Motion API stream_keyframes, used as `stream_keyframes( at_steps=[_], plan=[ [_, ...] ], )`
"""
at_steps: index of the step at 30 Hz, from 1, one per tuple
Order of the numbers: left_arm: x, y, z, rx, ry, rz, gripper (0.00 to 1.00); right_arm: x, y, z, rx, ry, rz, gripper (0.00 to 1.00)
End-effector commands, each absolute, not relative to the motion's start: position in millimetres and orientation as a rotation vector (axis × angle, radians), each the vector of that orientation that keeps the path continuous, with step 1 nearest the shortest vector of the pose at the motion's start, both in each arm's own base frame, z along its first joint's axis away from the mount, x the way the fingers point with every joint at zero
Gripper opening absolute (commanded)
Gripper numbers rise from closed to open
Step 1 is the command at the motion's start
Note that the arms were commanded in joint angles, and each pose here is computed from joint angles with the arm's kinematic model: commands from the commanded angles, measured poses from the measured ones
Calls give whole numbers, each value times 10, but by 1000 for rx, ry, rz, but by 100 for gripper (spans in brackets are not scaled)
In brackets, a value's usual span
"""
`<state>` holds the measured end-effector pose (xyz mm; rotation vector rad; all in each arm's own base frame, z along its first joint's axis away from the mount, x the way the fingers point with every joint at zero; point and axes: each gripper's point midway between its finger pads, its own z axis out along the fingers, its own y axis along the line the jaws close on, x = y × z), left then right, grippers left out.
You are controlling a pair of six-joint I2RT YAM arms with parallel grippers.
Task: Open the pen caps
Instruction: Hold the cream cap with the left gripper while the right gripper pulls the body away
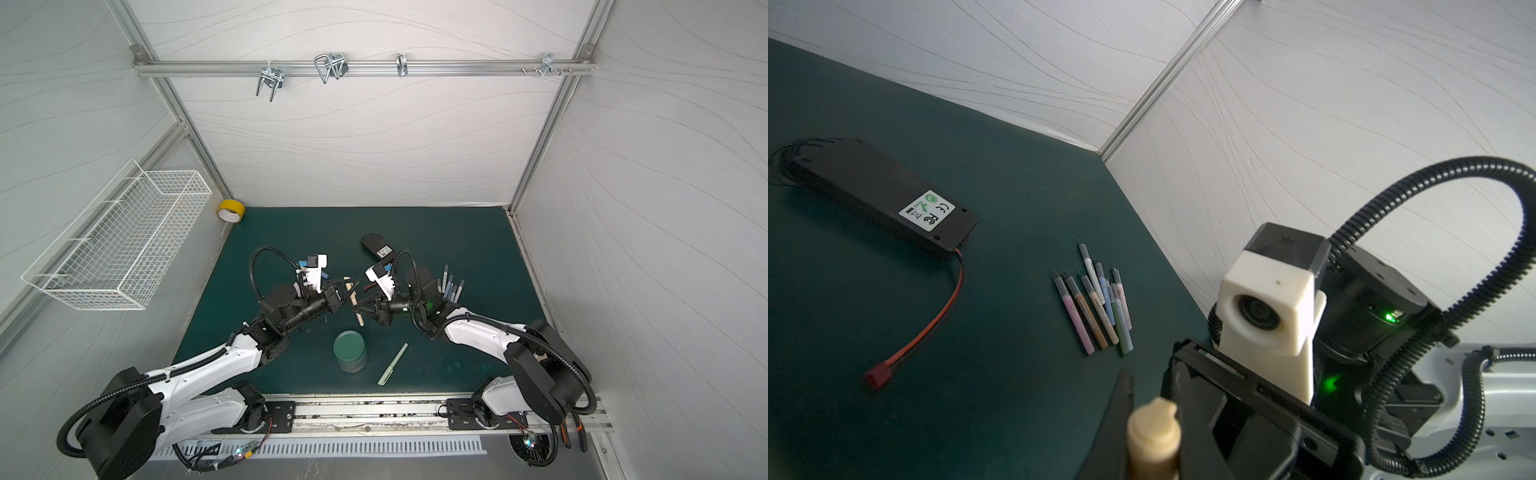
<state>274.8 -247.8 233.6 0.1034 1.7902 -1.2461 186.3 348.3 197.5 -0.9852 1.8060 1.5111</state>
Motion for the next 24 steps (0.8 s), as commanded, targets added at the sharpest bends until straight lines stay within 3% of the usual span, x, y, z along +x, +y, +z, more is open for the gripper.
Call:
stream_keyframes(
  at_steps=[1, 13, 24],
  plan=[
    [2905, -2221, 2517, -28, 1708, -1202, 0, 1822, 3471, 1993, -1019, 1800, 1490, 1],
    [3174, -1669, 2236, -324, 1730, -1130, 0, 2004, 3346, 1733, -978, 1916, 1213, 0],
    [3155, -1639, 2292, -318, 1710, -1135, 0, 1644, 3388, 1885, -1144, 1838, 1444, 0]
  ],
)
